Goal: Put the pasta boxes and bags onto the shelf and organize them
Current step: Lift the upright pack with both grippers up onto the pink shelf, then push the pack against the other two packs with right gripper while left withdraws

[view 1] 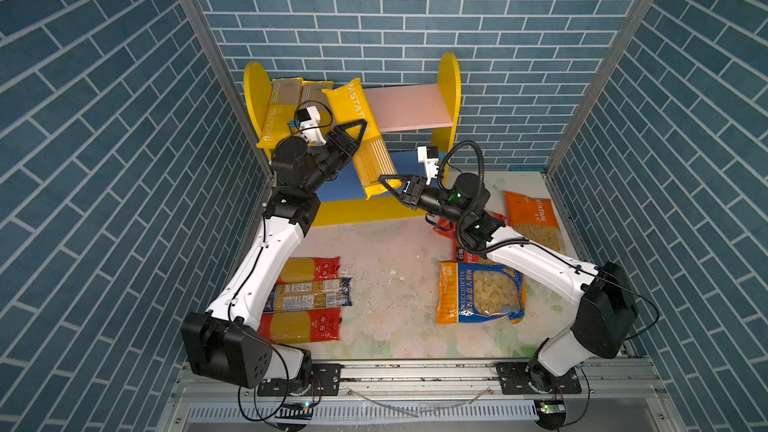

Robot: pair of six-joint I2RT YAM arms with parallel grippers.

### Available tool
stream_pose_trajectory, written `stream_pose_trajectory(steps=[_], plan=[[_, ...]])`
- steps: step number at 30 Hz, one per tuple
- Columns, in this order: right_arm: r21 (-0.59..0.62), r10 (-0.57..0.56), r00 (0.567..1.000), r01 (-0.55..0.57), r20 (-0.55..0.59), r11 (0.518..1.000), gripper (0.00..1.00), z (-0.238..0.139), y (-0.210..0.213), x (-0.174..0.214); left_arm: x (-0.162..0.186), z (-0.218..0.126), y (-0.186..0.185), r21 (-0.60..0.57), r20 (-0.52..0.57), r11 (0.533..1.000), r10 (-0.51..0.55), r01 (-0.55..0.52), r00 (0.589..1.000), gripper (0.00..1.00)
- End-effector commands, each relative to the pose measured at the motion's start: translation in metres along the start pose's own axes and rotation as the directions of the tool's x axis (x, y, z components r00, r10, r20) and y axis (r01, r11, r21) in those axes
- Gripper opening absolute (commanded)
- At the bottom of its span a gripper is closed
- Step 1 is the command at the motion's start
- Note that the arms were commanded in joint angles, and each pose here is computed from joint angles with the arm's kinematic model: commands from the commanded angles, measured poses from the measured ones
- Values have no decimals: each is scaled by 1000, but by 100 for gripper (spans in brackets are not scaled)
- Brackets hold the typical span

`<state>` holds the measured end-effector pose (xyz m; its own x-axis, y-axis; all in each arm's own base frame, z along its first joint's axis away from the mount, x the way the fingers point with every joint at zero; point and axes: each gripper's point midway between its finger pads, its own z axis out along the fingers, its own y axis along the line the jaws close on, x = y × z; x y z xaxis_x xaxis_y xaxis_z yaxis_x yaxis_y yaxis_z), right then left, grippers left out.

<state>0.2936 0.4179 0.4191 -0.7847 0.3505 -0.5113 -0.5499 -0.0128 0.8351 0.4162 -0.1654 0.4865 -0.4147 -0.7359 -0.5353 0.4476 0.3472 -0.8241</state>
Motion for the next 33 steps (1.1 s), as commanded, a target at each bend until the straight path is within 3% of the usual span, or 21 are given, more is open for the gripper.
stream_pose_trajectory(steps=[1,7,12,15,20,24,28,33], plan=[[-127,-63,983,85,171,988,8,6,62,-53,-8,-14,-33,49,23,995,80,-81,997,66],[-113,-44,973,72,227,991,1,31,67,-82,5,-43,-17,-57,3,993,105,-105,994,79],[-80,-2,956,26,292,996,0,56,54,-106,14,-93,5,-253,-2,953,174,-168,985,84],[-61,26,947,-7,320,998,0,74,42,-114,11,-130,21,-425,-20,873,255,-239,967,84],[-37,71,932,-62,356,997,0,106,28,-111,-4,-192,37,-645,-40,689,401,-330,915,84],[-2,103,914,-111,392,994,0,127,10,-104,-9,-220,39,-705,-46,616,454,-351,890,84],[30,112,889,-140,444,990,0,133,7,-93,-9,-230,37,-715,-57,597,470,-365,881,84],[142,79,879,-163,470,976,0,132,6,-77,-5,-223,37,-694,-58,621,454,-363,889,84]])
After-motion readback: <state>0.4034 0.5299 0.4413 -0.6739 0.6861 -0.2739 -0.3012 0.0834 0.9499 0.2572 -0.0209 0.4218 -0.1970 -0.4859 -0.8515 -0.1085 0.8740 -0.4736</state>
